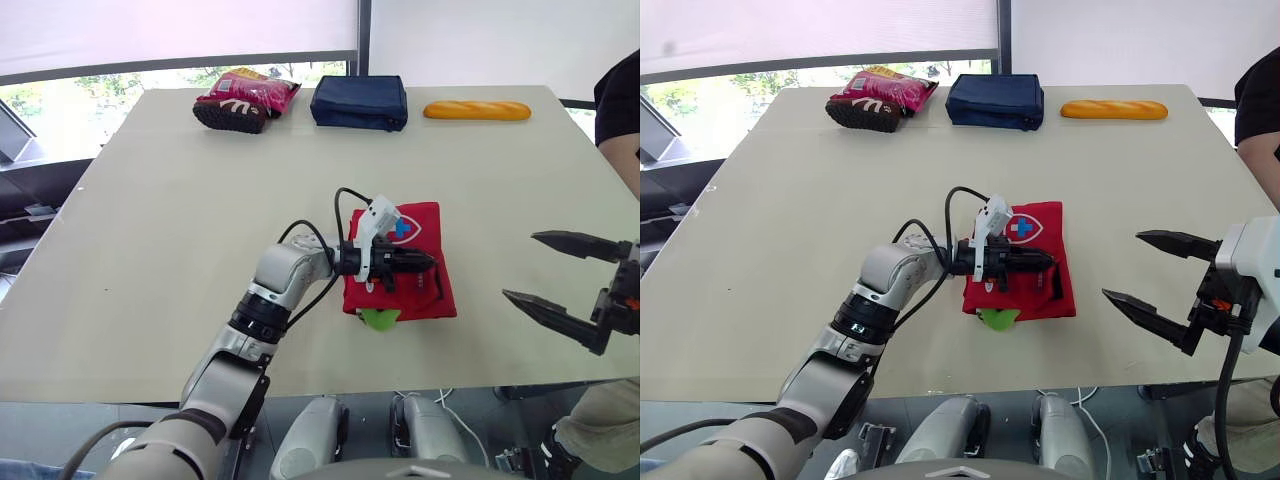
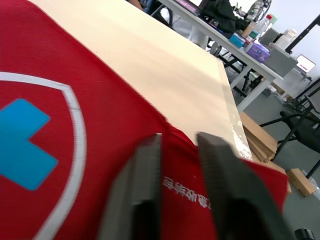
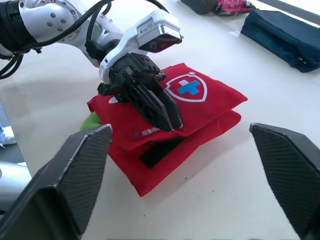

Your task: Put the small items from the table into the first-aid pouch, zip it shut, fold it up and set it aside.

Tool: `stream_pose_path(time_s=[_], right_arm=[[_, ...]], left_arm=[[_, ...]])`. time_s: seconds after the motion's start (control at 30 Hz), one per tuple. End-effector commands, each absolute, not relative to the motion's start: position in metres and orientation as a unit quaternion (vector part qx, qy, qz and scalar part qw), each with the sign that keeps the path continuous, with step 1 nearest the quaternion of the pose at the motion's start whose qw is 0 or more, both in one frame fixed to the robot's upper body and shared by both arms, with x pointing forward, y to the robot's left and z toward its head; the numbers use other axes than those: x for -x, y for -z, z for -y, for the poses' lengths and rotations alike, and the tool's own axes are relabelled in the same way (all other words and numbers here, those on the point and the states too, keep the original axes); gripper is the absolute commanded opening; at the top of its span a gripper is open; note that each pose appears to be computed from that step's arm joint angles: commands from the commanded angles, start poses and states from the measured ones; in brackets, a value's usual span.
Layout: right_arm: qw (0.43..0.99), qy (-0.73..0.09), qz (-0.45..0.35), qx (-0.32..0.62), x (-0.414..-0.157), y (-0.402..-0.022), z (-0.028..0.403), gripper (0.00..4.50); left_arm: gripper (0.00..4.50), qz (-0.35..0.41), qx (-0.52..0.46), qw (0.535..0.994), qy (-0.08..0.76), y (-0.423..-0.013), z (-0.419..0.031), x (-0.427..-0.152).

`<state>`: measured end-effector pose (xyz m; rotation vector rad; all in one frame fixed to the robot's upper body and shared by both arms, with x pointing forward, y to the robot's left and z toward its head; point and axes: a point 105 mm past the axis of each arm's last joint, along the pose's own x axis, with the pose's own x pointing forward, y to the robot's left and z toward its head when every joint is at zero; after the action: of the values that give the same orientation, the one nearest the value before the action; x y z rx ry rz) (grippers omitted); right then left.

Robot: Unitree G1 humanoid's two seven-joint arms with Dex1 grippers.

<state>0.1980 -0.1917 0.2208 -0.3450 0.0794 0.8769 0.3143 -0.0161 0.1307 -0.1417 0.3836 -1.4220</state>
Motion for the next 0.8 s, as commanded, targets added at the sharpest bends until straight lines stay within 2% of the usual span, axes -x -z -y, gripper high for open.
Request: stream_pose_path(time_s=[0.03,0.1,0.13,0.17,0.4,0.67,0.8], right_arm=[[0.89,-0.414,-0.019,0.19,-0.196,-0.23,0.192,4.5],[0.891,-0.412,-0.018,0.19,-0.196,-0.23,0.192,4.5],[0.891,-0.411,-0.017,0.19,-0.196,-0.23,0.193,4.5],[0.892,-0.411,-0.017,0.19,-0.197,-0.23,0.193,4.5],[0.893,-0.407,-0.015,0.192,-0.199,-0.229,0.194,4.5],[0.905,-0.395,-0.016,0.155,-0.225,-0.208,0.187,4.5],[0.899,-0.414,0.003,0.144,-0.245,-0.2,0.171,3.46]], left_arm=[[2.97,-0.174,0.065,0.737,0.65,-0.13,0.019,-0.316],[3.72,-0.177,0.065,0.734,0.652,-0.129,0.02,-0.314],[4.27,-0.178,0.063,0.733,0.653,-0.127,0.02,-0.313],[4.44,-0.18,0.062,0.732,0.654,-0.126,0.019,-0.312],[4.44,-0.19,0.04,0.723,0.663,-0.115,0.017,-0.305],[4.44,-0.153,0.051,0.689,0.706,-0.13,0.01,-0.292],[4.5,-0.128,0.049,0.673,0.727,-0.14,0.001,-0.288]])
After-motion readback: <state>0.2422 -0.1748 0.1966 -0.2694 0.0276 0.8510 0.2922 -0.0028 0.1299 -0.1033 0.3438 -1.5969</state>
